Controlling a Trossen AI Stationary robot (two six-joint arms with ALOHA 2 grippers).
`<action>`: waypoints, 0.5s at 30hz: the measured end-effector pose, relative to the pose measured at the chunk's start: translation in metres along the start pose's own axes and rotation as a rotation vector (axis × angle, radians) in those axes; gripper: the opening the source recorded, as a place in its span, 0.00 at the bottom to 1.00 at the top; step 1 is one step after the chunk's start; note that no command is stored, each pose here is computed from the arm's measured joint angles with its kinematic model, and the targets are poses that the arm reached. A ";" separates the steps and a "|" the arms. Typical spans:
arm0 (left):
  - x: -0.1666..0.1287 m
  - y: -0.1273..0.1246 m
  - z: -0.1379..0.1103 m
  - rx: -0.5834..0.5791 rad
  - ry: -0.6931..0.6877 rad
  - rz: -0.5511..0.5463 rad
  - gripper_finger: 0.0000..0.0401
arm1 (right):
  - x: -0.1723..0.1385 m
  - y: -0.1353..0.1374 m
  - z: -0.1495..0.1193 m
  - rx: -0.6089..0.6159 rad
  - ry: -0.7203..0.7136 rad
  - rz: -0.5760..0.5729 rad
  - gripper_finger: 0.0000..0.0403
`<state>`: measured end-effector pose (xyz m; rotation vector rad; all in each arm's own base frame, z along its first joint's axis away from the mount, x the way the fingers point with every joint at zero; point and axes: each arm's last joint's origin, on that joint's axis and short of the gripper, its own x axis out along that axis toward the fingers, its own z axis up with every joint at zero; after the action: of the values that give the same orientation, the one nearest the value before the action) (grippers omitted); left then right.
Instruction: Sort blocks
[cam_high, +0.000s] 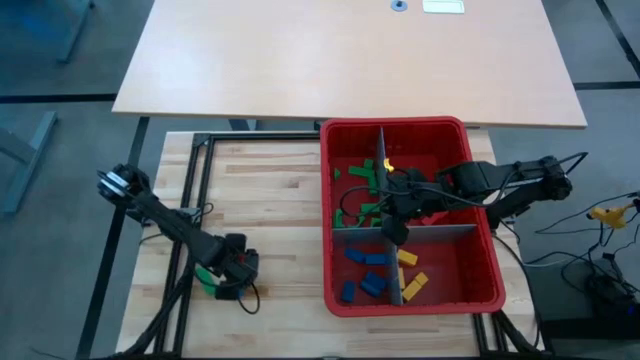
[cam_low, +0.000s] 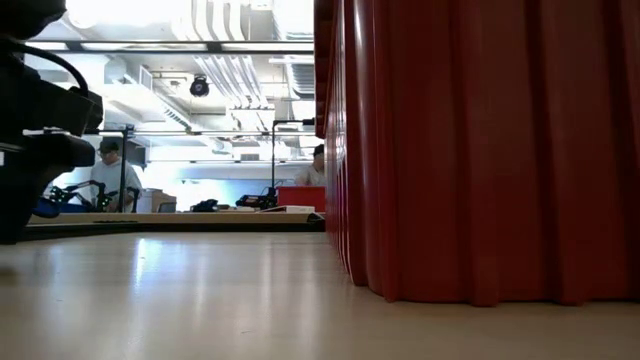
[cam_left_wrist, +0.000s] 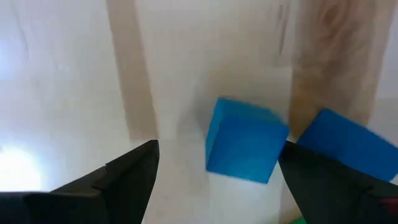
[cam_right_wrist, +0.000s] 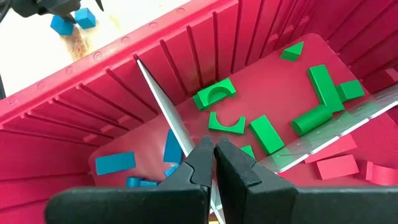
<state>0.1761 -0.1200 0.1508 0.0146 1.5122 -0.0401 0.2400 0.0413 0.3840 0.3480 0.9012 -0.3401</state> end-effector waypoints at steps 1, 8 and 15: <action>0.000 -0.001 0.001 0.011 -0.009 -0.005 0.79 | 0.000 0.000 0.000 -0.001 0.000 0.000 0.00; 0.005 -0.004 0.005 0.073 -0.023 -0.020 0.77 | 0.000 0.000 0.000 -0.001 0.001 0.000 0.00; 0.009 -0.005 0.006 0.087 0.005 -0.048 0.40 | 0.000 0.000 0.000 -0.001 0.001 -0.001 0.00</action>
<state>0.1829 -0.1252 0.1419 0.0484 1.5145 -0.1440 0.2399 0.0413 0.3839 0.3473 0.9028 -0.3401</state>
